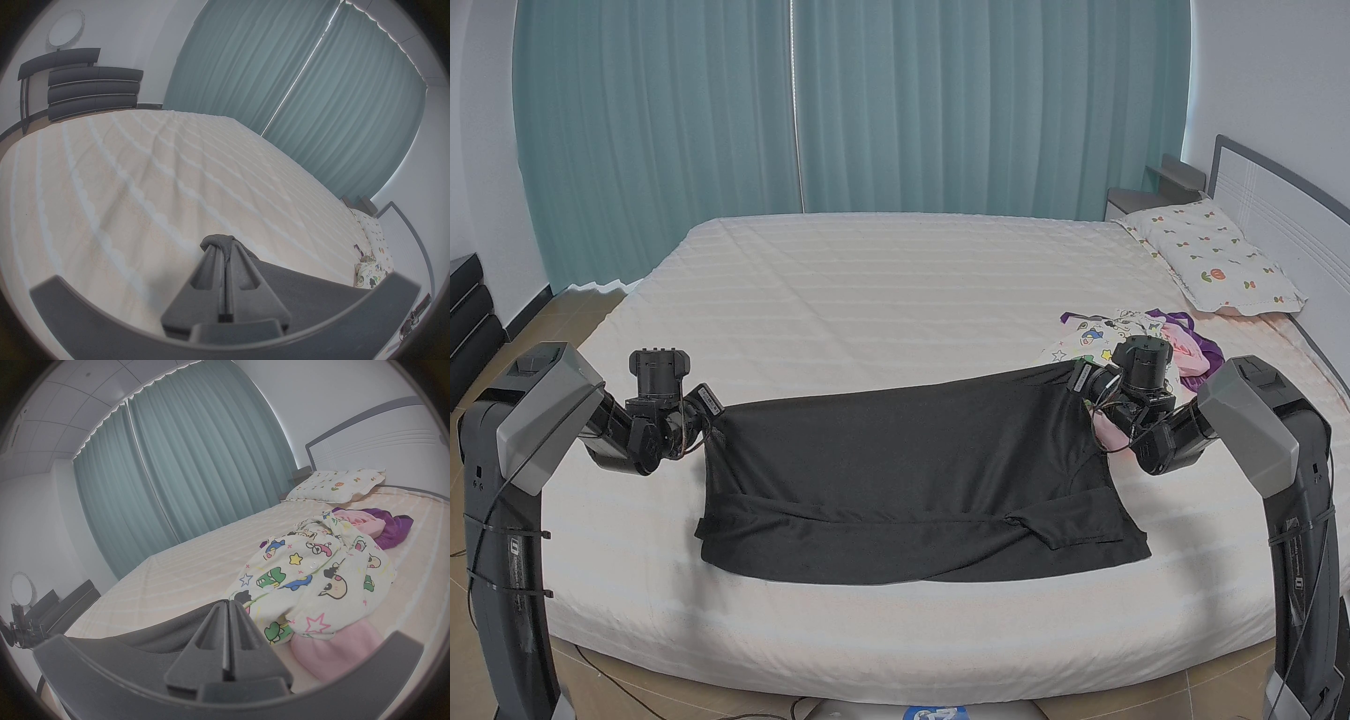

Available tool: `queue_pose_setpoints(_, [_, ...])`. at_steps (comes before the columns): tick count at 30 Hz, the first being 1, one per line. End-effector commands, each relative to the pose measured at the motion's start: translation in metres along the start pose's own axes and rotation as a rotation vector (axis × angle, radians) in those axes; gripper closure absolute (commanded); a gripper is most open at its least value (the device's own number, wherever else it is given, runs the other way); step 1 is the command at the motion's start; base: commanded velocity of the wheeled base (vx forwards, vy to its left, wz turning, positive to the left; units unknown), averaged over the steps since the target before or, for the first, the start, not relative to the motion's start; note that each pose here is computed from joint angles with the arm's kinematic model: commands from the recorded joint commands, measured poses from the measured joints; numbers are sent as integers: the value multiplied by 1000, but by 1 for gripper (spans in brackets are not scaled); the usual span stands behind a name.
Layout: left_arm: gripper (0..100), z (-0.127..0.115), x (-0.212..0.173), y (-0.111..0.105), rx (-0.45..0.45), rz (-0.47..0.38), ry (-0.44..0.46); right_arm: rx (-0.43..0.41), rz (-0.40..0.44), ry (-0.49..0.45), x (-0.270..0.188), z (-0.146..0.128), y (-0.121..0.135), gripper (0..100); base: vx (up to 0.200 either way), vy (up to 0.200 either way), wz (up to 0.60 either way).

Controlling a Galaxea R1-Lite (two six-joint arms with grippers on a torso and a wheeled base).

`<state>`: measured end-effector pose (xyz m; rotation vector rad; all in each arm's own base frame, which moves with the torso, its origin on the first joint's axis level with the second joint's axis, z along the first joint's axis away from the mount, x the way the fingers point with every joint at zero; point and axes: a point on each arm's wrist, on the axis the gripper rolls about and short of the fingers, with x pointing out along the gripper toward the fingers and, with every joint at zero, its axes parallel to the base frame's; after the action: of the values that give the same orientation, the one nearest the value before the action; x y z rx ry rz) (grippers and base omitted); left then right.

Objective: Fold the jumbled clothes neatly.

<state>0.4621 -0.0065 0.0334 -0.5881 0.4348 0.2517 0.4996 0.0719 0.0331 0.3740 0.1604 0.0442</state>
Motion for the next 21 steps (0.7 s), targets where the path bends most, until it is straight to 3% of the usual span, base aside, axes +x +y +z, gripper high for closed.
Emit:
queue_pose_setpoints(1, [100,-3,-2,-1,7,1,9,-2,-13,13,-3,-2,-4,100,0,0,0])
queue_pose_setpoints(12, [100,-1,-26,2,10,11,31,-3,-18,67,-39,5,-8,100,0,0,0])
queue_pose_setpoints(21, [100,-21,-38,19,58,31,63,-15,-41,158,-74,-22,-26,100,0,0,0])
